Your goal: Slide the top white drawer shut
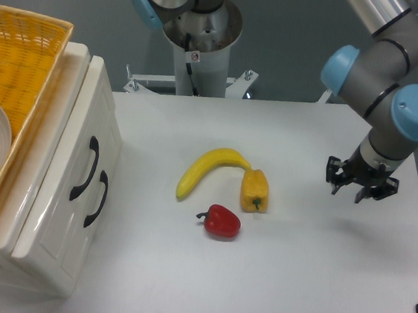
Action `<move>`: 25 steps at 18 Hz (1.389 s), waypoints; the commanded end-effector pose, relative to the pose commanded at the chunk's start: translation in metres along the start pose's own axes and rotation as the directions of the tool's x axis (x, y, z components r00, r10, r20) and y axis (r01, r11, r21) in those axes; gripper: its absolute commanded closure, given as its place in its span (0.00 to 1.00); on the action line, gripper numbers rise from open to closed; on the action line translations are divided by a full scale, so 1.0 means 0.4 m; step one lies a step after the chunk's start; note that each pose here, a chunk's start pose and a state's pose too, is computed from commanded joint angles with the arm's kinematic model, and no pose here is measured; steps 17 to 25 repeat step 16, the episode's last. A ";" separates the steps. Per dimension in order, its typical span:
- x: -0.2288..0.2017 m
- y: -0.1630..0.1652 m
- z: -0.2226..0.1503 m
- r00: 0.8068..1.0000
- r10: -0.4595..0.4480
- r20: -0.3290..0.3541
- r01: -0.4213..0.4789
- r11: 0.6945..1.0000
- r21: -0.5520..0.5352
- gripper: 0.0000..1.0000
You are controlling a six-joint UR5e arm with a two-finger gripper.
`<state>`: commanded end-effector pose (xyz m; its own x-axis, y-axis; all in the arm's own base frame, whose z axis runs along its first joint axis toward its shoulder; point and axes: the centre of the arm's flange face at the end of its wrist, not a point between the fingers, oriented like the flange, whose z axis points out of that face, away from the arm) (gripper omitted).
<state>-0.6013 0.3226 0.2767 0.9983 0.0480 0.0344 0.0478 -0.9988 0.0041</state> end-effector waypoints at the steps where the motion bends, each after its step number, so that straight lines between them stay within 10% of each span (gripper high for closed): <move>1: -0.005 0.004 0.001 1.000 0.026 0.005 -0.026 1.000 -0.010 0.00; 9: -0.071 -0.017 -0.039 0.992 0.113 0.061 -0.112 0.993 -0.030 0.00; 14: -0.097 -0.022 -0.064 0.954 0.290 0.079 -0.290 0.957 -0.012 0.00; 25: -0.096 -0.024 -0.062 0.952 0.297 0.077 -0.298 0.955 -0.003 0.00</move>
